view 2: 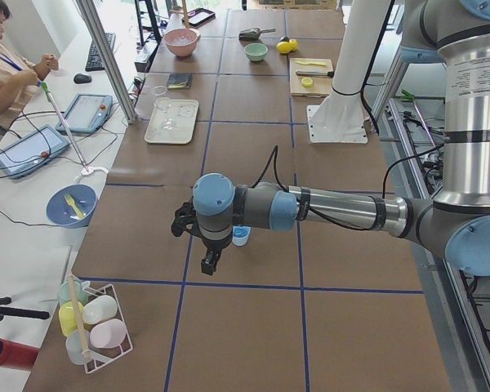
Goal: Pour ice into bowl
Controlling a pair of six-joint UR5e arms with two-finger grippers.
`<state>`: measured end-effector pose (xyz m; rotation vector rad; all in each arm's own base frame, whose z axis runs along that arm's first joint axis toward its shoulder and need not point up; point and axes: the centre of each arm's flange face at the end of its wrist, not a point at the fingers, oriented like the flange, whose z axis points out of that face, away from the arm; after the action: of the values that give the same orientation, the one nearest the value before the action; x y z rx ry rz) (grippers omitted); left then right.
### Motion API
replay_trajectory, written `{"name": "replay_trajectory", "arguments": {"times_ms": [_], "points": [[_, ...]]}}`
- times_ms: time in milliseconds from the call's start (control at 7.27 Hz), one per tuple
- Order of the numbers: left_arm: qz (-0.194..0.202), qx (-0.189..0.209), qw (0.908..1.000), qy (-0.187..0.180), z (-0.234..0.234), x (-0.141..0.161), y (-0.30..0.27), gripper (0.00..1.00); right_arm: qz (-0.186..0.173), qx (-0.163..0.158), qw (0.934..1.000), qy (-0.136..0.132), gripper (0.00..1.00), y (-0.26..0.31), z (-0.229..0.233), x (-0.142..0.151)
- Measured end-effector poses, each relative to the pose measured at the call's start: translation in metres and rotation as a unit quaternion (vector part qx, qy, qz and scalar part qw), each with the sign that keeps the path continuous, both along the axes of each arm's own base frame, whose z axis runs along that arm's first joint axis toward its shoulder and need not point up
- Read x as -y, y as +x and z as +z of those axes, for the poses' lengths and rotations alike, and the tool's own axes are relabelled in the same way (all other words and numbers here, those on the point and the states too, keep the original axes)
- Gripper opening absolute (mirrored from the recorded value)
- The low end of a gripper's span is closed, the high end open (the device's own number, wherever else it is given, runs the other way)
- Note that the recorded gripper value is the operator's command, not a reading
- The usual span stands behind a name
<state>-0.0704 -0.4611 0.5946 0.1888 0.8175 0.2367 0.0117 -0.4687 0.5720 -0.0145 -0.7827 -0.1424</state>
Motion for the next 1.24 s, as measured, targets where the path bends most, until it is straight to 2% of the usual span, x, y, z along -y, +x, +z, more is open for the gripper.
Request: {"name": "replay_trajectory", "arguments": {"times_ms": [550, 825, 1100, 1238], "points": [[0.003, 0.007, 0.9998, 0.018, -0.011, -0.003, -0.006, 1.00, 0.003, 0.005, 1.0000, -0.001, 1.00, 0.000, -0.003, -0.002], [0.003, 0.008, 0.9997, 0.021, -0.013, -0.008, -0.006, 1.00, 0.003, 0.011, 0.9999, 0.012, 1.00, -0.002, -0.002, -0.002], [0.002, 0.006, 0.9996, 0.028, -0.018, -0.006, -0.006, 1.00, -0.009, 0.058, 0.9979, 0.026, 1.00, -0.030, 0.000, -0.012], [0.002, 0.006, 0.9995, 0.031, -0.021, -0.005, -0.006, 1.00, -0.003, 0.067, 0.9976, 0.015, 1.00, -0.056, -0.004, -0.017]]}}
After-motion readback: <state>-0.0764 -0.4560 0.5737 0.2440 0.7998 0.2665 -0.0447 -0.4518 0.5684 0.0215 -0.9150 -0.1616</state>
